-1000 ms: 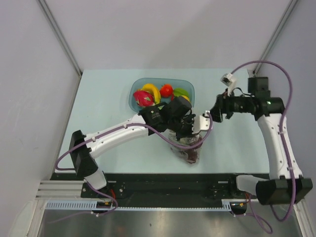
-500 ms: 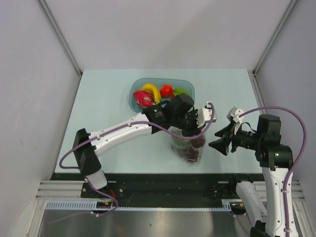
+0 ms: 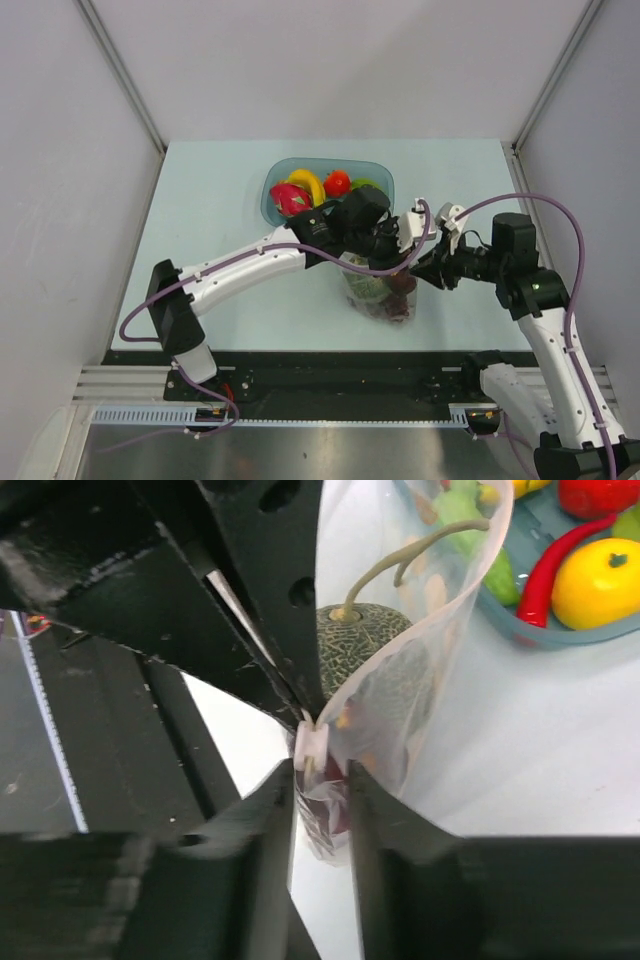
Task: Place the food in the zip-top bag and seal the zipper
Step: Zip the zipper food storage bag at the center of the board.
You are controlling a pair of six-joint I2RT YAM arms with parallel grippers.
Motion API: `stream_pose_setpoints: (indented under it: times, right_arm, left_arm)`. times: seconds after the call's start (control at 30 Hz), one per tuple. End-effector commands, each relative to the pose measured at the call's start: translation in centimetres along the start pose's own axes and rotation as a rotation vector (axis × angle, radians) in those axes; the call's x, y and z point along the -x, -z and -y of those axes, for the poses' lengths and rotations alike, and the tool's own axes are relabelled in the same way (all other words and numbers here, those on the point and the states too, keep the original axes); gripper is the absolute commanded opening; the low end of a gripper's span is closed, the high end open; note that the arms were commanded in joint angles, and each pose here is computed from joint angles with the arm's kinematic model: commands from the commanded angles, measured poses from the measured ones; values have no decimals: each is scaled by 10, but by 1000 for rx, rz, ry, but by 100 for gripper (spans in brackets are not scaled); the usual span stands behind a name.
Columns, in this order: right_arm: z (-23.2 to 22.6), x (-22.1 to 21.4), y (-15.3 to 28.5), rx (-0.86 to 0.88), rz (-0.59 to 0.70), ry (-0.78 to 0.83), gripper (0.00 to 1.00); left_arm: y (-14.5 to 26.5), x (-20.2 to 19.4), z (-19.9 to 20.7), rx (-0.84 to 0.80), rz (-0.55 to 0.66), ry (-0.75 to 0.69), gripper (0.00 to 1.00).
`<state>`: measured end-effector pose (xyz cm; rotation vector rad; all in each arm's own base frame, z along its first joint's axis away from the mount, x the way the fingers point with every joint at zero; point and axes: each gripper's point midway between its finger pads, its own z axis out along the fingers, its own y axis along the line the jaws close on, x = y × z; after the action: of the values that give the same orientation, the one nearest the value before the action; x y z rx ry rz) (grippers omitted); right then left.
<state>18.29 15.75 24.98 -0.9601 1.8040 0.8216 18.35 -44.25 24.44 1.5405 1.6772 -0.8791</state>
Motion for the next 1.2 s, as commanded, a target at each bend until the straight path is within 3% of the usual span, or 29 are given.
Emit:
stream_pose_setpoints:
  times: [0.0, 0.13, 0.2, 0.3, 0.33, 0.4, 0.53, 0.67, 0.77, 0.8, 1.03, 1.17]
  right_arm:
    - [8, 15, -8, -21, 28, 122, 24]
    - [7, 10, -5, -14, 5, 175, 0]
    - [6, 6, -5, -12, -5, 181, 0]
    - [3, 7, -3, -8, 7, 194, 0]
    - [1, 8, -1, -10, 15, 203, 0]
    - [-1, 8, -1, -7, 24, 207, 0]
    - [-5, 10, 3, -9, 42, 223, 0]
    - [-7, 8, 4, -10, 40, 221, 0]
    - [-8, 10, 5, -11, 48, 216, 0]
    - [-9, 10, 6, -13, 52, 219, 0]
    - [-9, 12, 10, -34, 65, 249, 0]
    - [-12, 11, 7, -6, 60, 230, 0]
  left_arm:
    - [11, 21, 4, -7, 72, -31, 0]
    - [15, 19, 2, 2, 77, -34, 0]
    - [16, 18, 2, 3, 78, -40, 2]
    - [21, 19, 1, 3, 91, -43, 26]
    - [23, 21, 3, -3, 105, -46, 45]
    - [35, 28, -3, 20, 162, -45, 58]
    - [65, 41, -6, 16, 300, -91, 64]
    - [81, 52, 1, 17, 406, -295, 65]
    - [79, 62, 9, -53, 406, -394, 62]
    - [66, 50, 7, -81, 349, -398, 61]
    - [40, 47, 21, -138, 300, -463, 63]
    - [28, 45, 24, -158, 274, -463, 54]
